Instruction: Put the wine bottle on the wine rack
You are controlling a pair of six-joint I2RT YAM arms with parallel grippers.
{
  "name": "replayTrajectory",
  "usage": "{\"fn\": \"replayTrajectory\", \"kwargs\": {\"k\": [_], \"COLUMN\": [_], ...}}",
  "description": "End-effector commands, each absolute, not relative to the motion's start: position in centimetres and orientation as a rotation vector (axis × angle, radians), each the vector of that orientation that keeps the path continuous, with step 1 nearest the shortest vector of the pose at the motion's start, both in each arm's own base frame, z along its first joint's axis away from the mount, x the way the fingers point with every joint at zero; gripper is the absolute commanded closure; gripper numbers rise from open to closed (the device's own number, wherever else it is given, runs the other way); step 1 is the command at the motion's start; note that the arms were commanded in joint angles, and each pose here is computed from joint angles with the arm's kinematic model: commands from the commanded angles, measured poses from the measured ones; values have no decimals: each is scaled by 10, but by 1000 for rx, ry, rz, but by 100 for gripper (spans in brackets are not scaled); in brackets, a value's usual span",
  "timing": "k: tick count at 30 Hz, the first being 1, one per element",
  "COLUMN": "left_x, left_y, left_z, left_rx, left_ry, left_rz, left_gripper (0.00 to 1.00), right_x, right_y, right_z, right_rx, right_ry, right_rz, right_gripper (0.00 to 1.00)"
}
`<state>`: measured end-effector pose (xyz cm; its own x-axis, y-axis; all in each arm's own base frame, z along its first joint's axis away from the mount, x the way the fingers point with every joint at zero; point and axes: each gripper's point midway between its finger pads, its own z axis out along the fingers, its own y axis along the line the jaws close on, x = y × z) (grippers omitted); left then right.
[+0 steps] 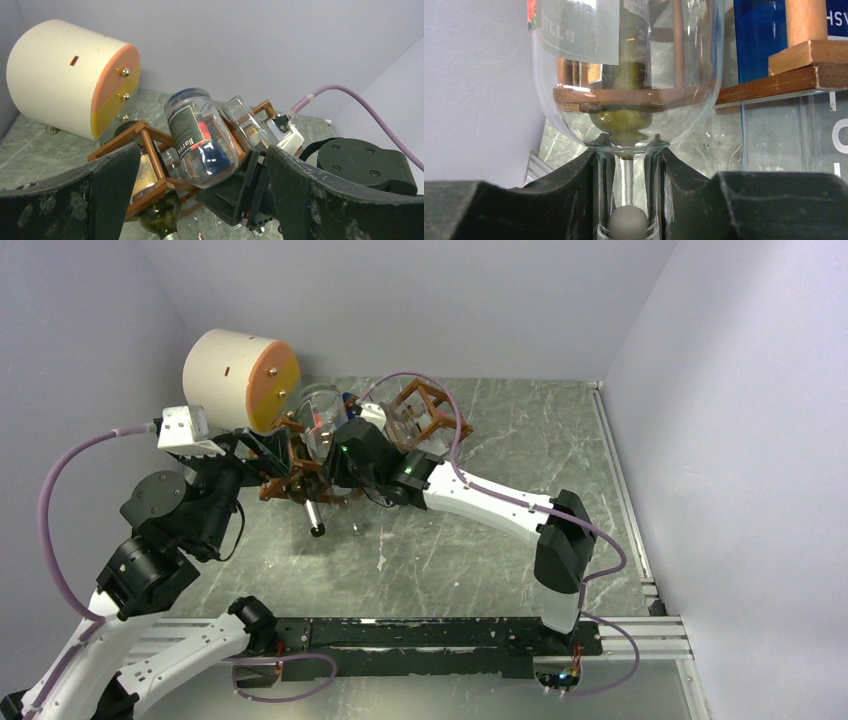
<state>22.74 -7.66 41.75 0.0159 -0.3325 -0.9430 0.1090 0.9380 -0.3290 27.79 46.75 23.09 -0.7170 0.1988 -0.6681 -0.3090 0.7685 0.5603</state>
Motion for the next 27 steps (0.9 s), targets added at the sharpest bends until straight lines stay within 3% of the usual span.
{"fn": "replayTrajectory", "kwargs": {"k": [1, 9, 17, 20, 27], "left_x": [222, 223, 226, 226, 225], "left_y": [-73, -76, -80, -82, -85], "left_z": [431, 428, 422, 421, 423], "left_rx": [-161, -145, -130, -113, -80], "left_ry": [1483, 1488, 1522, 1531, 1528], "left_rz": [-357, -358, -347, -346, -350], "left_gripper": [0, 1, 1, 1, 1], "right_x": [294, 290, 289, 287, 283], "right_y": [483, 488, 479, 473, 450], "right_z": [307, 283, 281, 284, 290], "right_rx": [-5, -2, -20, -36, -48], "right_ry": [1983, 2035, 2038, 2037, 2020], "right_rz": [1031, 1050, 1010, 996, 945], "right_gripper": [71, 66, 42, 26, 17]}}
